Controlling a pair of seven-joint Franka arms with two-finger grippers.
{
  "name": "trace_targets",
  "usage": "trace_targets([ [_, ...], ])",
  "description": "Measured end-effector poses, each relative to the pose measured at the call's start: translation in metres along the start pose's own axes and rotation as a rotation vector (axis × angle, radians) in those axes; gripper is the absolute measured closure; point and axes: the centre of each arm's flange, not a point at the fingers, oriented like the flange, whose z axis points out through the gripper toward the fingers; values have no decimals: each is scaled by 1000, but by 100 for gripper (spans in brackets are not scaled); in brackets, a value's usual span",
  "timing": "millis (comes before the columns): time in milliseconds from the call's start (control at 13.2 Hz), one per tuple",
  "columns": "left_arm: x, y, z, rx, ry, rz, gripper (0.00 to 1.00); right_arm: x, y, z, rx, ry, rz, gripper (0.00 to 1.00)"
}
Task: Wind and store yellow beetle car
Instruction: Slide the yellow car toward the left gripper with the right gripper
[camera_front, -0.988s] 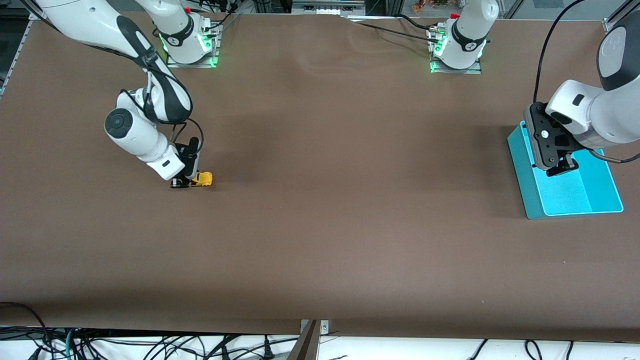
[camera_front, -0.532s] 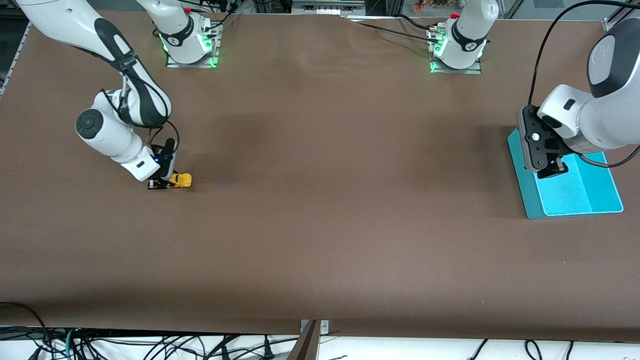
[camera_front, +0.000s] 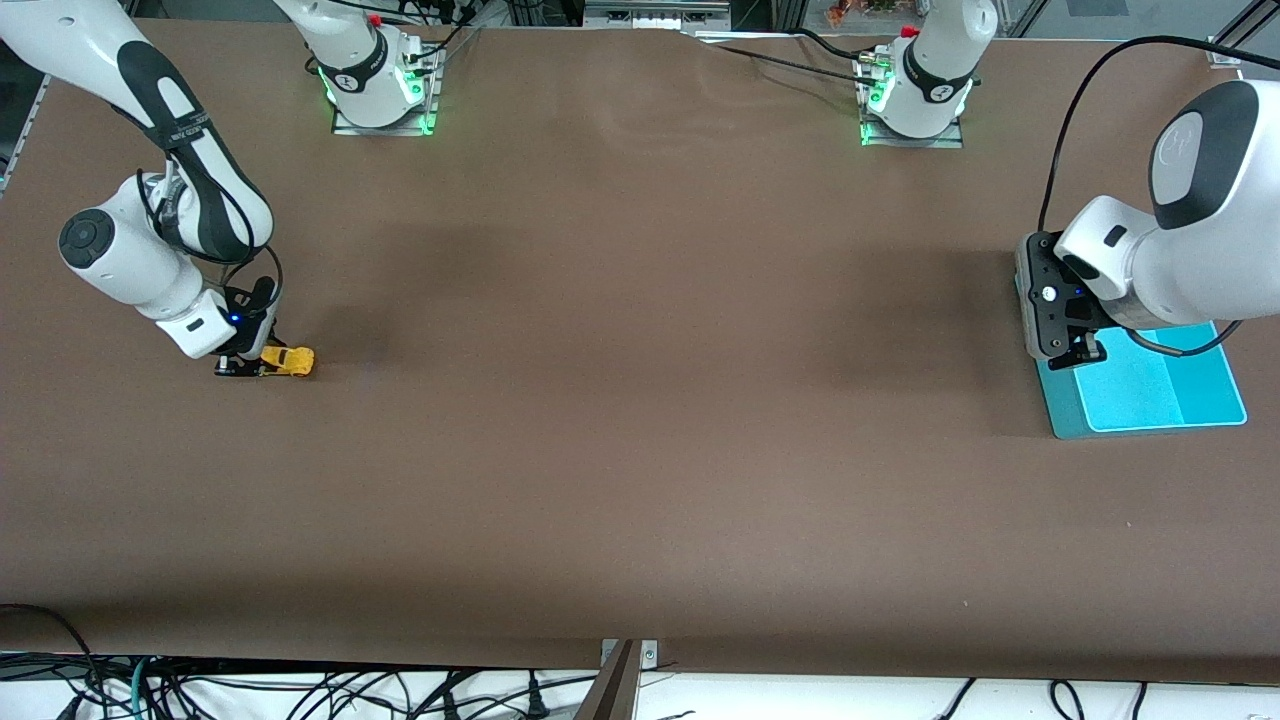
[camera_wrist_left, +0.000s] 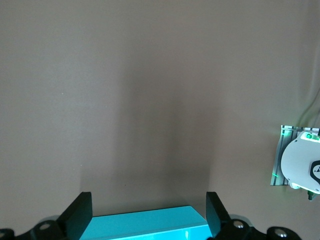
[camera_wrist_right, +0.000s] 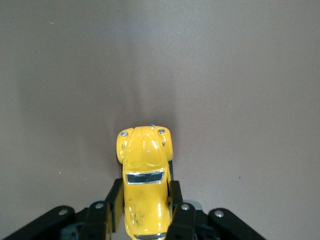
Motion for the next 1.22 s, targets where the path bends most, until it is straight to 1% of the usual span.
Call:
trace_targets([
  [152, -3, -2, 7, 21, 5, -5, 0, 1, 1, 0, 5, 2, -2, 59],
  [228, -8, -5, 14, 26, 7, -13, 0, 4, 1, 4, 24, 7, -7, 52],
  [380, -19, -5, 27, 16, 8, -26, 0, 11, 7, 10, 44, 21, -22, 30],
  [456, -22, -3, 30, 17, 8, -28, 0, 18, 14, 8, 52, 29, -34, 22],
  [532, -22, -1, 33, 30, 10, -28, 0, 24, 22, 4, 59, 35, -40, 10],
  [608, -22, 2, 36, 48, 11, -28, 0, 28, 29, -3, 62, 38, -43, 1],
  [760, -22, 11, 45, 69, 11, -28, 0, 42, 44, -26, 75, 42, -52, 0],
  [836, -23, 15, 48, 72, 10, -28, 0, 47, 56, -47, 83, 39, -60, 0],
  [912, -23, 17, 51, 75, 10, -28, 0, 53, 70, -78, 78, 33, -70, 0],
  [988, -23, 17, 56, 85, 11, -28, 0, 62, 83, -113, 50, 24, -80, 0],
  [1216, -23, 12, 87, 126, 18, -29, 0, 103, 94, -213, -86, 2, -129, 0],
])
